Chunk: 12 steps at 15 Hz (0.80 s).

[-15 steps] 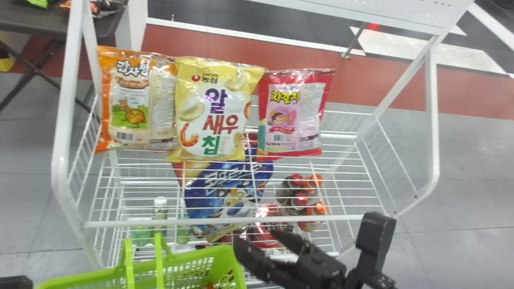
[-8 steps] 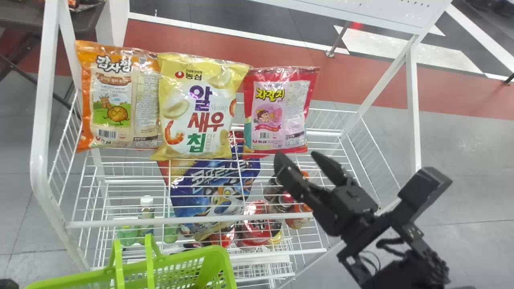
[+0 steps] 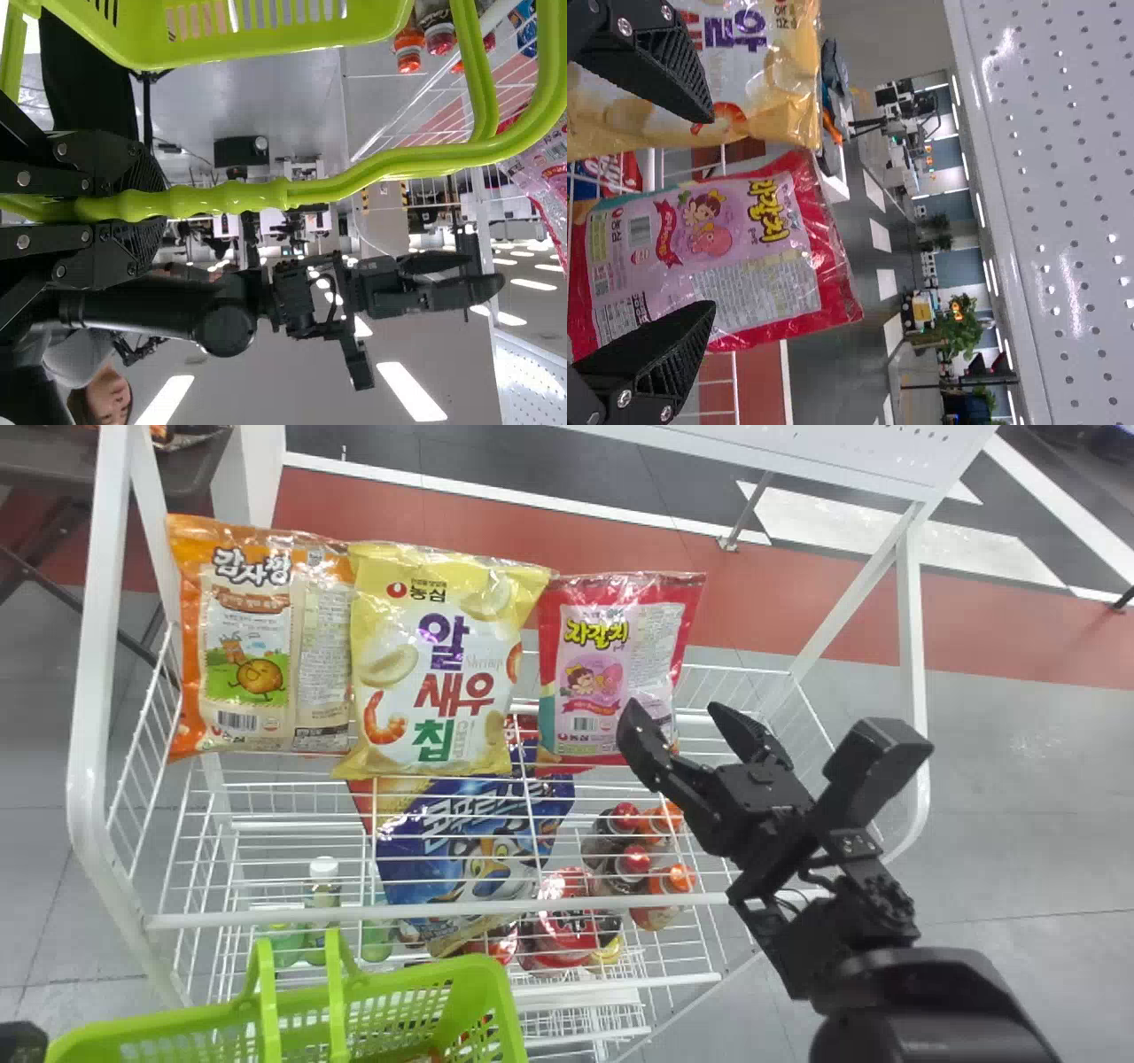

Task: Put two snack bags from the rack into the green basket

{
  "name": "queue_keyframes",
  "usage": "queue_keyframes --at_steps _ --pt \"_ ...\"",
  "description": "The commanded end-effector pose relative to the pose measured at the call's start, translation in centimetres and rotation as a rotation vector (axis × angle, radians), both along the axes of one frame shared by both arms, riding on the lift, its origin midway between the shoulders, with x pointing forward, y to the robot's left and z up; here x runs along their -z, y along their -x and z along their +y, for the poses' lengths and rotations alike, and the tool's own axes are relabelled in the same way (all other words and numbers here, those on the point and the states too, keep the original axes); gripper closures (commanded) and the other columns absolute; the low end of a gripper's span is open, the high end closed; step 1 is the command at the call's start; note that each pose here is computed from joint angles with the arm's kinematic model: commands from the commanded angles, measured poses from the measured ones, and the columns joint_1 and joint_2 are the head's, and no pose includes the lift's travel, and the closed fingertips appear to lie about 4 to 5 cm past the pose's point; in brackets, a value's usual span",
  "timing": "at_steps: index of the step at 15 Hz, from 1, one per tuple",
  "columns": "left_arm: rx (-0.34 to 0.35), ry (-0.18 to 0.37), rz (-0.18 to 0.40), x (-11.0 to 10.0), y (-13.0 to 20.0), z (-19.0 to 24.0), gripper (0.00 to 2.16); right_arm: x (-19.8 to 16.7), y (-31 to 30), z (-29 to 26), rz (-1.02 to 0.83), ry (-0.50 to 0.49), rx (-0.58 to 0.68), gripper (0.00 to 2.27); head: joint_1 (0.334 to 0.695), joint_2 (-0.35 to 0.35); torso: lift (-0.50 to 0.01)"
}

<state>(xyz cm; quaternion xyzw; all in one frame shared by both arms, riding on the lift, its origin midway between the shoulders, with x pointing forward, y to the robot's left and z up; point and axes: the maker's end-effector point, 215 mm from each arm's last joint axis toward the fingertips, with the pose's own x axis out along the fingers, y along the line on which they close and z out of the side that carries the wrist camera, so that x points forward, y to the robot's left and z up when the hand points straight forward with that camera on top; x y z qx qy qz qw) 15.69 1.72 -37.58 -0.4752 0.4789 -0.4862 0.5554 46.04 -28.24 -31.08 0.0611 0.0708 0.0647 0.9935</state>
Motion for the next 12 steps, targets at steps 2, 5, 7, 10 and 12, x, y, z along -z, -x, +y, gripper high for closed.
queue_keyframes --at_steps 2,5,7,10,12 --pt "0.006 -0.008 0.000 0.2 -0.1 0.4 1.37 2.3 -2.9 -1.4 0.036 0.038 0.028 0.06 0.695 -0.350 -0.005" --pt "0.006 -0.012 -0.002 0.3 -0.3 0.7 1.37 3.0 -5.0 -0.6 0.044 0.066 0.016 0.07 0.695 -0.350 -0.005" --pt "0.009 -0.006 0.003 0.5 -0.6 0.6 1.37 3.0 -6.5 0.0 0.044 0.090 0.009 0.08 0.695 -0.350 -0.005" --pt "0.012 0.000 0.011 0.8 -1.0 0.4 1.37 3.8 -8.5 0.5 0.064 0.123 0.004 0.10 0.695 -0.350 -0.005" --pt "0.013 0.003 0.019 1.0 -1.2 0.3 1.37 4.9 -9.2 0.8 0.093 0.149 0.000 0.15 0.695 -0.350 -0.005"
